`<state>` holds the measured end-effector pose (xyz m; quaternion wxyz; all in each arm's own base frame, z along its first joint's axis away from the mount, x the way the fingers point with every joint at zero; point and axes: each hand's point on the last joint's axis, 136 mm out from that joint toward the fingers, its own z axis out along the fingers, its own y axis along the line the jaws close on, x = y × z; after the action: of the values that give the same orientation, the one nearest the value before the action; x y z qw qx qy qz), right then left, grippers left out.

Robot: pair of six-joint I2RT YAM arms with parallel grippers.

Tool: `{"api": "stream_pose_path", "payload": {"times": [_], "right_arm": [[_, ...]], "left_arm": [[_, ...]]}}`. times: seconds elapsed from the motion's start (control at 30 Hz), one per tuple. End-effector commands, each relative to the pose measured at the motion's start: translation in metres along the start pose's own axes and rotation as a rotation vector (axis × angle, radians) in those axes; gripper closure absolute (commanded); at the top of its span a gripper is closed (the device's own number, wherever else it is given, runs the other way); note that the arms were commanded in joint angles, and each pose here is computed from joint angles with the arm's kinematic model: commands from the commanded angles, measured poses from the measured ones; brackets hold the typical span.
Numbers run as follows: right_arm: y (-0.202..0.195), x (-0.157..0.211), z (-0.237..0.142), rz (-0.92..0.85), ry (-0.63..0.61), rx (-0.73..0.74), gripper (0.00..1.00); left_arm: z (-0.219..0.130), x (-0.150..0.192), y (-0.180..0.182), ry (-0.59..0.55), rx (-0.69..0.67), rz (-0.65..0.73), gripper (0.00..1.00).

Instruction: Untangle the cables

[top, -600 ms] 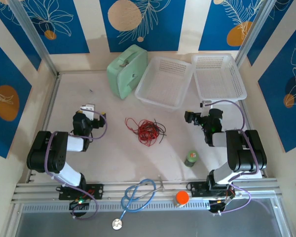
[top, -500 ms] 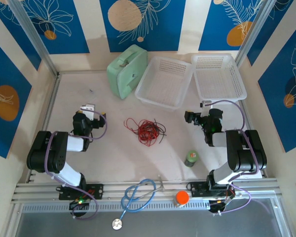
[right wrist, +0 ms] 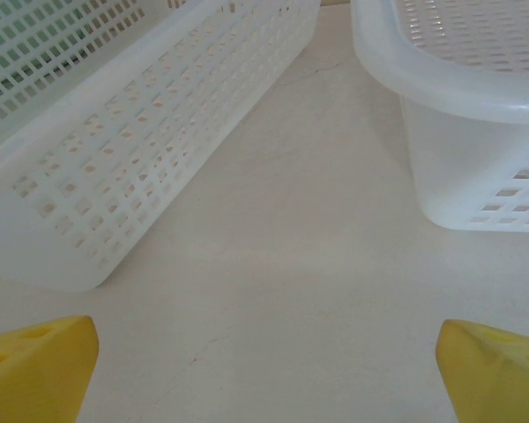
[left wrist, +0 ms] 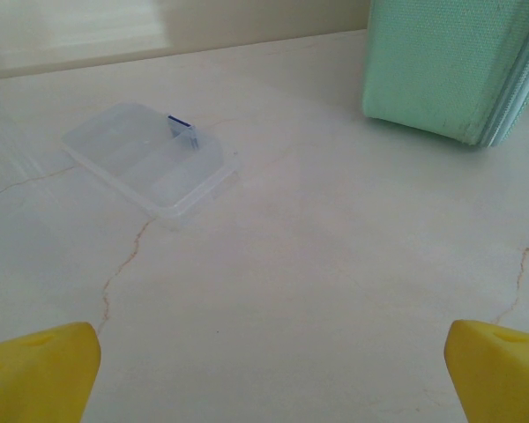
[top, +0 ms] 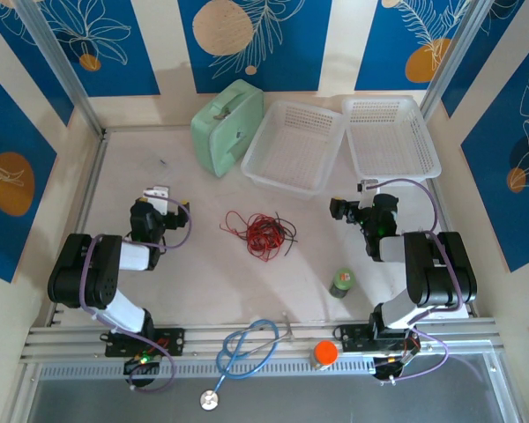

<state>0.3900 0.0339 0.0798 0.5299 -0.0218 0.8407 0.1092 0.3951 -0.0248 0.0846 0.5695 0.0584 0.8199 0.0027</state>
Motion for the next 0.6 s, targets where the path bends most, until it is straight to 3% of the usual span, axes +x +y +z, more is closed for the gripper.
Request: {"api": "stream_pose_path", "payload": {"times": [0.0, 0.3, 0.4, 0.5, 0.57], "right_arm": [[0.0, -0.016, -0.001, -0.014, -0.049, 0.003, 0.01], [0.001, -0.024, -0.005, -0.013, -0.063, 0.007, 0.01], [0.004, -0.051, -0.023, -0.009, -0.028, 0.07, 0.02], [0.017, -0.081, -0.049, 0.04, -0.001, 0.08, 0.03], [0.029, -0.098, -0.069, 0.092, 0.039, 0.076, 0.04]], "left_arm": [[0.0, -0.007, -0.004, -0.021, 0.023, 0.001, 0.0], [-0.005, -0.016, 0.005, -0.034, -0.027, -0.012, 0.0], [-0.026, -0.048, 0.013, -0.051, -0.085, -0.012, 0.0], [-0.057, -0.09, 0.037, -0.072, -0.212, -0.17, 0.0], [-0.076, -0.111, 0.038, -0.04, -0.212, -0.262, 0.0]]}}
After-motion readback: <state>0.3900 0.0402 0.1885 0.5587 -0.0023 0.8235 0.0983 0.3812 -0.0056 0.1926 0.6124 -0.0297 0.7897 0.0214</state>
